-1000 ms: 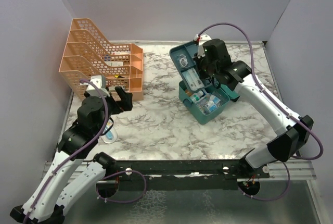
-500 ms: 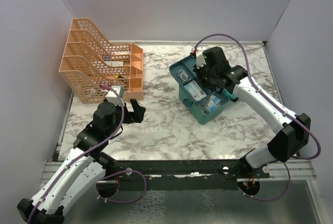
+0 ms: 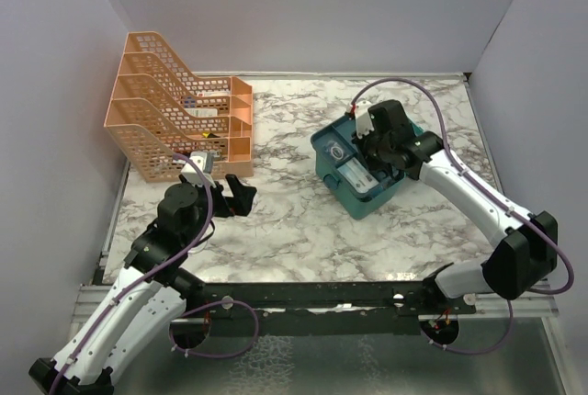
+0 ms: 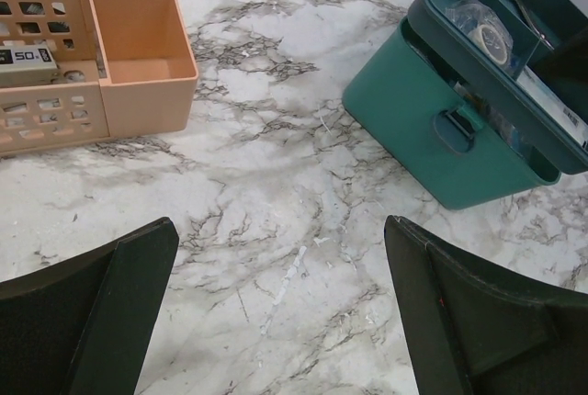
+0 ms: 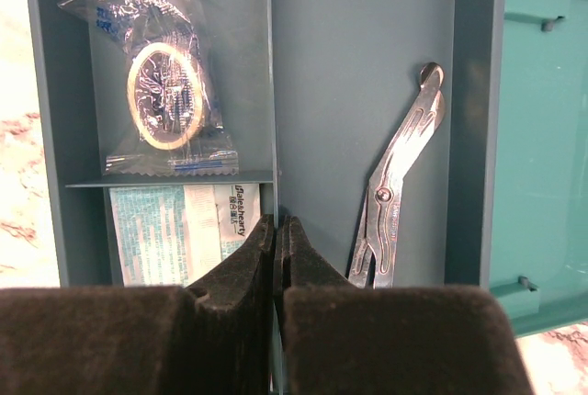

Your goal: Organize the medicine kit

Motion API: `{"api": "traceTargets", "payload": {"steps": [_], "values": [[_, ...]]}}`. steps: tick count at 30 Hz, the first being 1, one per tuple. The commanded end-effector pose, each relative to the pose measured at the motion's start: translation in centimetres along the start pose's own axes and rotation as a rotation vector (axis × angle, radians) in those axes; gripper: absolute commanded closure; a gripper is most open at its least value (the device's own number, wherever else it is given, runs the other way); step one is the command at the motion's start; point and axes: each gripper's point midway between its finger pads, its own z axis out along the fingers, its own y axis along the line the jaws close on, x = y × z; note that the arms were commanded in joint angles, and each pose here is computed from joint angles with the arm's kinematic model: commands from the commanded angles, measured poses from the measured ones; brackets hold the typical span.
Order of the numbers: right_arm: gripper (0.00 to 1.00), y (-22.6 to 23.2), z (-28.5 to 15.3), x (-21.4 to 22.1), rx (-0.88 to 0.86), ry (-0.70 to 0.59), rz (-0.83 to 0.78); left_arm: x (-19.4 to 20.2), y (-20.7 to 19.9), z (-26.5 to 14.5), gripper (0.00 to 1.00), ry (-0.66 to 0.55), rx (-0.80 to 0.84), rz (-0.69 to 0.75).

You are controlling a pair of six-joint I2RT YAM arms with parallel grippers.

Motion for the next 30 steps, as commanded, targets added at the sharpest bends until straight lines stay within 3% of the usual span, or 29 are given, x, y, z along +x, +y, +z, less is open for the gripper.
{"api": "traceTargets", "payload": {"steps": [1, 30], "values": [[0.99, -1.4, -1.1, -1.7, 0.008, -0.112, -0.032, -0.6, -1.1, -0.1, 0.01, -0.019, 0.058, -0.011], [0.99, -1.5, 2.3, 1.6, -0.016, -0.066, -0.048, -0.5, -0.8, 0.1, 0.01, -0.018, 0.037, -0.025]]}}
